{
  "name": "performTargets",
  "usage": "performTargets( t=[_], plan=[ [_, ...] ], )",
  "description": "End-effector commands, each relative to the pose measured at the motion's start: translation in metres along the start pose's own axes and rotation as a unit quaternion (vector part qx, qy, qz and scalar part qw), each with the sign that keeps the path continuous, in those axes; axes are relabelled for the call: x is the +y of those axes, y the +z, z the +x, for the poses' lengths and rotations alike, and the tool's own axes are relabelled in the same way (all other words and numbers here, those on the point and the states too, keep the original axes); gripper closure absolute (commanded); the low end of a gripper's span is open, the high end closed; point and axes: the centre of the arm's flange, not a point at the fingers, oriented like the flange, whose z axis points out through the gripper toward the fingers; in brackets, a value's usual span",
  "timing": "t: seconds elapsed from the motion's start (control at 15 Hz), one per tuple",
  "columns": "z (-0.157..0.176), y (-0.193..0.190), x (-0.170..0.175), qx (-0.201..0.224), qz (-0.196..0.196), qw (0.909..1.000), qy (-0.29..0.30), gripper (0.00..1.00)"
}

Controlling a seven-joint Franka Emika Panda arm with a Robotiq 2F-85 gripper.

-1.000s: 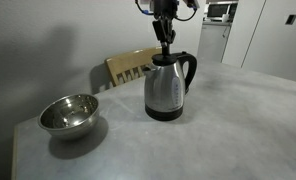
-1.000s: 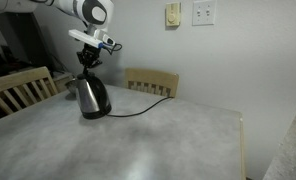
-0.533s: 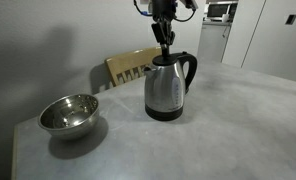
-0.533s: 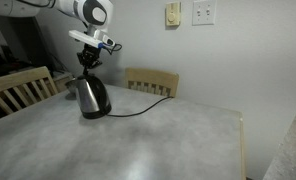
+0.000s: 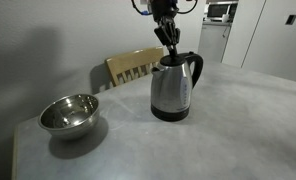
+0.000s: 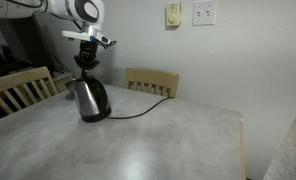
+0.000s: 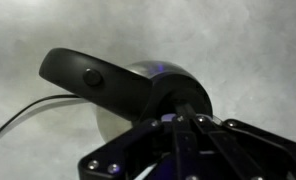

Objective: Close the kettle

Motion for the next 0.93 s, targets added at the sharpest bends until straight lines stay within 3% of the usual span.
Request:
performTargets(
  t=[0.0,0.4,0.6,0.87],
  plan=[
    [0.047,0.015,0.022,-0.071,-0.026,0.9969,0.021,1.00],
    [0.043,0.020,0.024,-0.106,-0.026,0.9937,0.023,1.00],
    [0.033,0.004,0.008,-0.078,-0.044,0.9959,0.012,1.00],
    [0.009,-0.019,-0.021,-0.034,-0.110,0.9934,0.005,1.00]
  ],
)
